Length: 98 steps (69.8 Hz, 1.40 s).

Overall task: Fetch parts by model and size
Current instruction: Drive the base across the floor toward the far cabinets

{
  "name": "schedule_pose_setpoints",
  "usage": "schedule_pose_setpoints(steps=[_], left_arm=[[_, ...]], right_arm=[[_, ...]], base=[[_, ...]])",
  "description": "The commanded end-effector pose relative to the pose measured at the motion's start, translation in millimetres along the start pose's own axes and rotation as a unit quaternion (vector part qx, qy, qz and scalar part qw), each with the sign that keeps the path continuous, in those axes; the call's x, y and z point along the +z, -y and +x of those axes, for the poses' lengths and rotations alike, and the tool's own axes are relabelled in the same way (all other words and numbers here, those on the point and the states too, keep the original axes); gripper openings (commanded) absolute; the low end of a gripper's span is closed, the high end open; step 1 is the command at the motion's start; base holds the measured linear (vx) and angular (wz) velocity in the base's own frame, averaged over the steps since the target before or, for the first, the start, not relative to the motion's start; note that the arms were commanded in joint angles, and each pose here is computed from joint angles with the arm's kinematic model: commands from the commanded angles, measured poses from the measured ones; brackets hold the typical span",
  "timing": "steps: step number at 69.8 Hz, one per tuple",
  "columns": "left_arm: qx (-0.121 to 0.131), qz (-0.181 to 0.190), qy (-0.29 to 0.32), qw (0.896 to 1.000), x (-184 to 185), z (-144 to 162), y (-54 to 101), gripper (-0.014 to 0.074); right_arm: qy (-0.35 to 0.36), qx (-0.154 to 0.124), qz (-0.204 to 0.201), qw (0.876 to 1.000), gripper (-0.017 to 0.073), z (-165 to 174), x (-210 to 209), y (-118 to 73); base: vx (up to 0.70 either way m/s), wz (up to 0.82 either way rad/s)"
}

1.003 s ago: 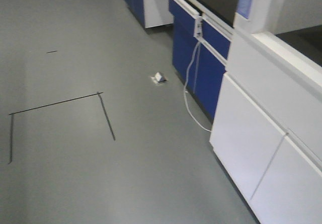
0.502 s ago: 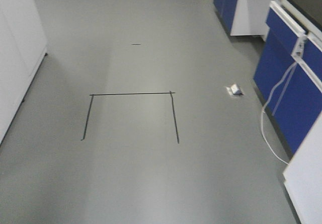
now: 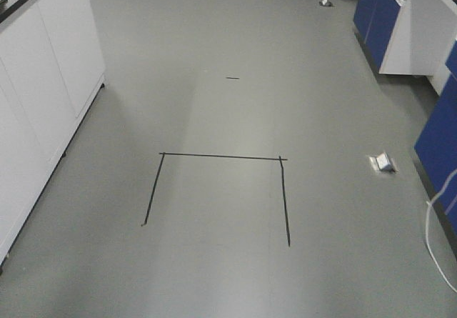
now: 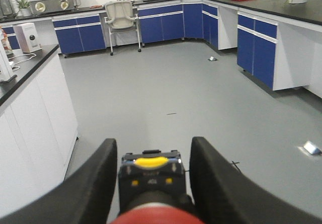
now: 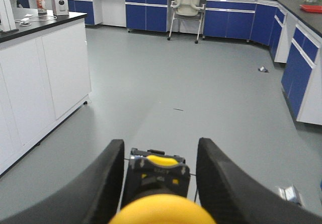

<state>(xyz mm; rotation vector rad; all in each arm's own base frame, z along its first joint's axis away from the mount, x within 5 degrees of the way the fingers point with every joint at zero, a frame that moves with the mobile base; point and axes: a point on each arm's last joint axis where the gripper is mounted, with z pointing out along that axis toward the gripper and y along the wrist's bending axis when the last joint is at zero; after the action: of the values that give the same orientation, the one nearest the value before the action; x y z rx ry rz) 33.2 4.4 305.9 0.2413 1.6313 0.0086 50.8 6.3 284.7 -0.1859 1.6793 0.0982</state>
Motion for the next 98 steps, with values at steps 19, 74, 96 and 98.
schedule_pose_setpoints(steps=[19, 74, 96, 98], left_arm=[[-0.001, 0.004, 0.044, 0.999, -1.2, -14.2, -0.5, -0.0006], [-0.001, 0.004, 0.044, 0.999, -1.2, -14.2, -0.5, -0.0006], [-0.001, 0.004, 0.044, 0.999, -1.2, -14.2, -0.5, -0.0006], [-0.001, 0.004, 0.044, 0.999, -1.2, -14.2, -0.5, -0.0006]], right_arm=[[0.048, -0.010, 0.002, 0.999, -0.0002, -15.8, -1.8, 0.3], [0.048, -0.010, 0.001, 0.999, -0.0002, -15.8, -1.8, 0.3], [0.048, -0.010, 0.002, 0.999, -0.0002, -15.8, -1.8, 0.3], [0.048, -0.010, 0.002, 0.999, -0.0002, -15.8, -1.8, 0.3]], base=[[0.48, 0.14], [0.52, 0.00], [0.53, -0.04], [0.53, -0.08]])
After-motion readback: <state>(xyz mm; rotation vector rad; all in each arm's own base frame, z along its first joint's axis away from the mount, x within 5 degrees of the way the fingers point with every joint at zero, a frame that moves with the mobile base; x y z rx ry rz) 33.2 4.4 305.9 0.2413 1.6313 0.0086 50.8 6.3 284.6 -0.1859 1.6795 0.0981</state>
